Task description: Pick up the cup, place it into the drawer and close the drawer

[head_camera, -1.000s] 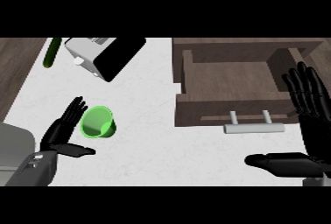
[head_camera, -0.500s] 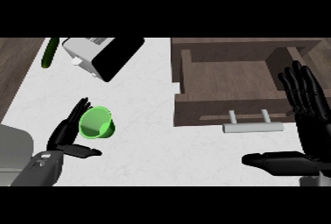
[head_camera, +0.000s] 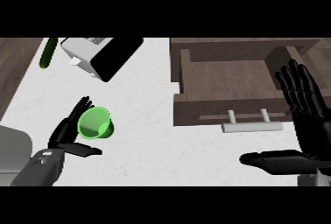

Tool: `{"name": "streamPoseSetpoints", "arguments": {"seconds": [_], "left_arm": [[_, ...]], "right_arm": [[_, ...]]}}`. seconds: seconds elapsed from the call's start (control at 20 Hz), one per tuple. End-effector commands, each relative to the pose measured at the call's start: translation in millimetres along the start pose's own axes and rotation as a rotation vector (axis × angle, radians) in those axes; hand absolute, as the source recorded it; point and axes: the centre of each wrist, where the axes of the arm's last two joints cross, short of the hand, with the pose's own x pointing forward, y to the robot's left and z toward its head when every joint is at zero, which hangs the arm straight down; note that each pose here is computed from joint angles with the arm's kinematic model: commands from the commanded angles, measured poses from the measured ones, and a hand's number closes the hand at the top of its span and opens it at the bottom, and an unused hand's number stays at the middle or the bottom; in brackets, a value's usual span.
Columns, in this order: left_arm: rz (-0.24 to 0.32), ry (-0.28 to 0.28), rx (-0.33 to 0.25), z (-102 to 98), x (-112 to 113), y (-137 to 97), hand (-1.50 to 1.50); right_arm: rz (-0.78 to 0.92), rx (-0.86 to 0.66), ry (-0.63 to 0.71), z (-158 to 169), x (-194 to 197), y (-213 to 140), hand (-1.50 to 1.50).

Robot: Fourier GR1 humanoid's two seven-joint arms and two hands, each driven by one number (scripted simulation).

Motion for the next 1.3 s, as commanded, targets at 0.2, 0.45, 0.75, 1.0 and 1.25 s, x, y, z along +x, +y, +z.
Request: {"name": "streamPoseSetpoints", "arguments": {"seconds": [0.2,0.45,0.75,1.0,1.25], "left_arm": [[0.190,-0.121,-0.108,-14.3,-6.9,-28.6,-1.50],[0.279,-0.147,-0.149,-22.9,-2.7,-31.5,-1.50],[0.381,-0.145,-0.233,-31.7,-4.6,-49.2,1.50],[0.459,-0.152,-0.256,-28.2,-10.4,-58.3,1.50],[0.409,-0.287,0.027,-16.6,-6.9,-35.1,1.50]], "right_arm": [[0.012,0.003,0.023,-3.2,-4.4,-10.8,-1.50],[-0.002,0.008,0.017,1.2,-5.4,-15.3,-1.50],[-0.021,0.002,0.035,-1.2,-12.2,2.6,-1.50],[-0.005,-0.004,0.011,-9.3,-1.0,-1.1,-1.50],[0.015,-0.003,0.040,6.0,-13.5,-12.2,-1.50]]}}
